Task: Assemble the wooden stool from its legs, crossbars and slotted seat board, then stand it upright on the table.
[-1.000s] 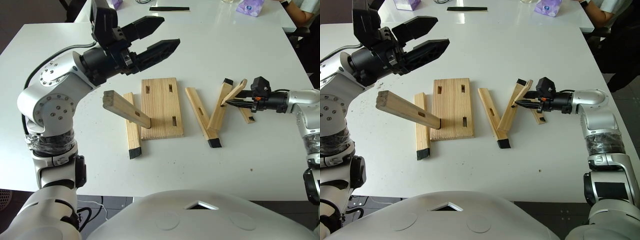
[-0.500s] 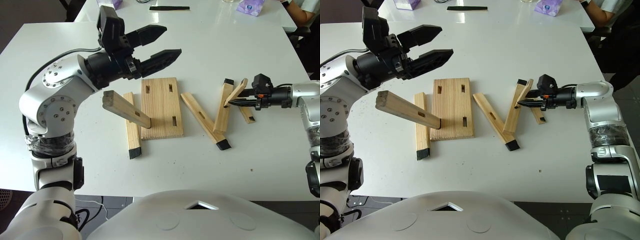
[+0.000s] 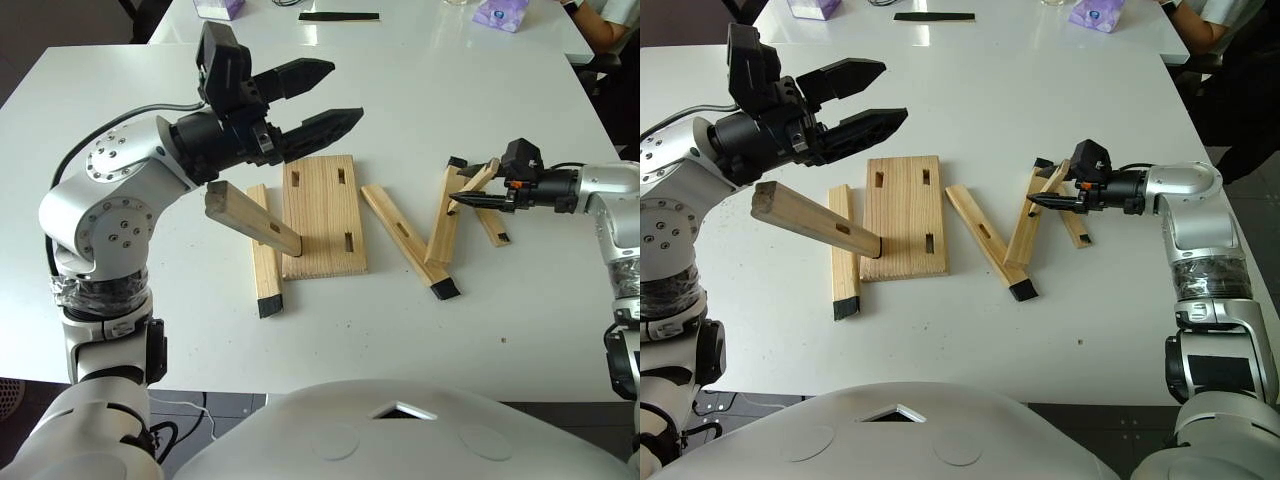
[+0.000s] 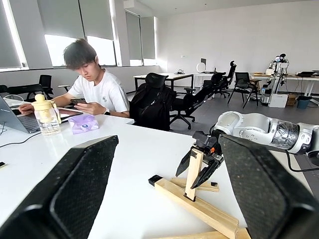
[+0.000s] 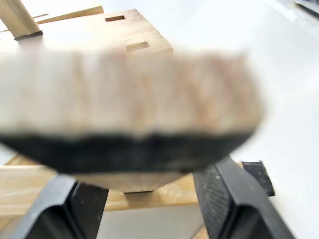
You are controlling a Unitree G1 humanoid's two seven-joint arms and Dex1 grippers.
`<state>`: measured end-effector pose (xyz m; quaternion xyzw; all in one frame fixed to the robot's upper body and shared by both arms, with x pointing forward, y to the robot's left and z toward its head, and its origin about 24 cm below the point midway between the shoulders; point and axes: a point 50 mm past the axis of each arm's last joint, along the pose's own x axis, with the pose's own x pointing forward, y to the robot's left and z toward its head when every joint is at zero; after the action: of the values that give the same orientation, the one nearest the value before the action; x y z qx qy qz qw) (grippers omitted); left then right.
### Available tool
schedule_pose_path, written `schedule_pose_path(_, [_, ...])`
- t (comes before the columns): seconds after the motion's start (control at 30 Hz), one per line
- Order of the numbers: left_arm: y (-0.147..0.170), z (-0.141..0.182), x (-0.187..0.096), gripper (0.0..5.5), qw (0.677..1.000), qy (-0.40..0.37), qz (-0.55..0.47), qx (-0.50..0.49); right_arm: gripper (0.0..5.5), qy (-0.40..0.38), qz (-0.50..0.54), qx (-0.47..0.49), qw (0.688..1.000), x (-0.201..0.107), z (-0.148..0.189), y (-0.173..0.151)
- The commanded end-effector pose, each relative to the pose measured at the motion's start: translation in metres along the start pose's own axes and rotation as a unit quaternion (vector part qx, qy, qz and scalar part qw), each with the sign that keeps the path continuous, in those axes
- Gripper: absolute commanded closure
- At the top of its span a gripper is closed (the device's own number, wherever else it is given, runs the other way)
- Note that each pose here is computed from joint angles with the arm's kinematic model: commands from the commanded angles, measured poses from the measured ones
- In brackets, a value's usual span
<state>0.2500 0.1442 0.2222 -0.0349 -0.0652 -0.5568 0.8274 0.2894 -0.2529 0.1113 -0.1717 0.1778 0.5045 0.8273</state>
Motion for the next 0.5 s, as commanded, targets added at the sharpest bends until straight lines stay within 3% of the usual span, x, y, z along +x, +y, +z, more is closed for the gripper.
schedule_pose_path(0.03, [-0.005,0.000,0.000,1.73,1.000,0.004,-0.009,0.003,2.98,-0.012,-0.020,-0.004,1.000,-0.014,0.007,-0.001])
schedule_pose_path(0.2, [-0.006,0.002,-0.002,1.73,1.000,-0.007,-0.007,0.000,2.98,-0.032,-0.034,-0.005,0.999,-0.027,0.016,0.003])
schedule_pose_path(0.5, [-0.007,0.004,-0.003,1.73,1.000,-0.013,-0.008,-0.004,2.98,-0.144,-0.058,0.029,0.987,-0.038,0.046,0.007])
